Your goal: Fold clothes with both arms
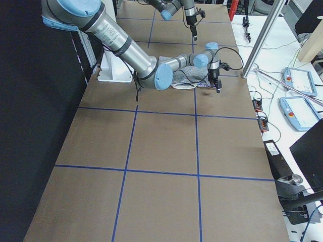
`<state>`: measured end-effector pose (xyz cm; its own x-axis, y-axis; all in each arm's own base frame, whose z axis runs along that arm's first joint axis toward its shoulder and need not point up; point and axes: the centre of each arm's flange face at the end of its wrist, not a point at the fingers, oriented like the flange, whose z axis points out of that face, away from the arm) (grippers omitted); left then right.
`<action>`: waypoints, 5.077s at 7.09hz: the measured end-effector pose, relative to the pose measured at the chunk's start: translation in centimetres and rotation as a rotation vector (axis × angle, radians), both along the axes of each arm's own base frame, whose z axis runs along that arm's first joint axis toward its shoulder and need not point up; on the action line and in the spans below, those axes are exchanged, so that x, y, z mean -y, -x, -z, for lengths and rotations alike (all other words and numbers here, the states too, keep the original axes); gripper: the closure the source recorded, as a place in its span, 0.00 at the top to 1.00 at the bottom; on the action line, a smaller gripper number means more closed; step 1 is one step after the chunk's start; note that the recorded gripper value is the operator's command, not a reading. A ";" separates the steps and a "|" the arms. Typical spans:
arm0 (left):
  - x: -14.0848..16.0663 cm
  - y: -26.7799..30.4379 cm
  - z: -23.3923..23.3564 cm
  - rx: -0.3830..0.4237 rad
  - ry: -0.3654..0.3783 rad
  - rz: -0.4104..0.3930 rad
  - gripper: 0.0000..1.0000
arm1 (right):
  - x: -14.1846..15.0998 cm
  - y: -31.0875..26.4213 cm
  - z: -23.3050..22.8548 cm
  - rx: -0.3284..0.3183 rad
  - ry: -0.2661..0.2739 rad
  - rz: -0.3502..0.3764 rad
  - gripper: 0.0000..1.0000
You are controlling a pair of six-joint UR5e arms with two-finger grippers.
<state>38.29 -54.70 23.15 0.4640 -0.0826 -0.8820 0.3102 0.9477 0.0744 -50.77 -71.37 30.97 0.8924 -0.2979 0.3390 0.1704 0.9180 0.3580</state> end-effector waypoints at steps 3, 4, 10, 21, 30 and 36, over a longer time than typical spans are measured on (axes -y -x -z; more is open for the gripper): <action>-0.2 0.6 0.4 -0.016 0.010 -0.010 1.00 | 0.4 -3.4 3.7 0.167 0.074 -0.003 1.00; -1.4 0.2 0.3 -0.034 0.053 -0.001 1.00 | -1.3 -4.2 5.3 0.232 0.136 -0.023 1.00; -22.6 -15.4 -2.1 0.138 0.539 0.166 1.00 | -17.3 -7.4 6.3 0.409 0.400 -0.166 1.00; -20.9 -18.8 -4.0 0.215 0.531 0.245 0.91 | -17.6 -7.3 5.3 0.408 0.396 -0.163 1.00; -21.0 -18.7 -4.5 0.229 0.521 0.229 0.20 | -17.6 -7.3 5.0 0.405 0.396 -0.163 1.00; -21.3 -17.9 -3.7 0.229 0.473 0.189 0.00 | -17.6 -7.4 4.9 0.404 0.401 -0.171 1.00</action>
